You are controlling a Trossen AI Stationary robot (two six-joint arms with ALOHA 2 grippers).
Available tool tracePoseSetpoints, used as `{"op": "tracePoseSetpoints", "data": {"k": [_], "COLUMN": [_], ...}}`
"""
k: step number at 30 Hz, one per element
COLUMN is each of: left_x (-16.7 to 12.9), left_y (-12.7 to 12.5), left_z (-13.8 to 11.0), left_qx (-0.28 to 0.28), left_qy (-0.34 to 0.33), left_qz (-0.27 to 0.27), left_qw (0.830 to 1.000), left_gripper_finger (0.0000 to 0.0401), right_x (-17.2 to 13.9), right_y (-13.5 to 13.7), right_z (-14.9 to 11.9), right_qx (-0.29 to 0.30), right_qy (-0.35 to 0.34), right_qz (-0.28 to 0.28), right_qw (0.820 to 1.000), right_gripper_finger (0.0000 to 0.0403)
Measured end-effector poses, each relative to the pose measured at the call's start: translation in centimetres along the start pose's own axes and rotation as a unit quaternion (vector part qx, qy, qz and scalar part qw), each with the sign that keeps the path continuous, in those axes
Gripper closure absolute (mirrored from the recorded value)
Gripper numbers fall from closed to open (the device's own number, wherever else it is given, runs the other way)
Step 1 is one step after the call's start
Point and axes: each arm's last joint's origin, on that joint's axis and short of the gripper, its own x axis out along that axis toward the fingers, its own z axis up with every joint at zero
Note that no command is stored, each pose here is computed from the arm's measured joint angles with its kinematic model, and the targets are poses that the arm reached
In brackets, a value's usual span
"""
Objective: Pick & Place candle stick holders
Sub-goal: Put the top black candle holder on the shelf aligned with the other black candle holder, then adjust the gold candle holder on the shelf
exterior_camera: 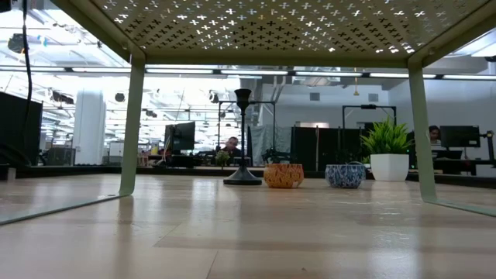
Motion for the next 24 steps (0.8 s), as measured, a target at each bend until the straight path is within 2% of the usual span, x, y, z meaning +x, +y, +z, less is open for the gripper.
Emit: {"op": "tracePoseSetpoints", "data": {"k": [17,20,24], "left_x": [0.0,0.0,0.0], "left_y": [0.0,0.0,0.01], "left_z": [0.0,0.0,0.01], "left_qx": [0.0,0.0,0.003], "left_qy": [0.0,0.0,0.0], "left_qz": [0.0,0.0,0.0], "left_qw": [1.0,1.0,1.0], "left_gripper_finger": [0.0392,0.0392,0.0392], "right_x": [0.25,0.25,0.21], "right_y": [-0.47,-0.51,-0.52], "right_z": [-0.44,-0.46,-0.4], "right_qx": [-0.024,-0.028,-0.037], "right_qy": [0.02,0.022,0.021], "right_qz": [-0.012,-0.013,-0.012], "right_qw": [0.999,0.999,0.999], "right_gripper_finger": [0.0334,0.0308,0.0255]}}
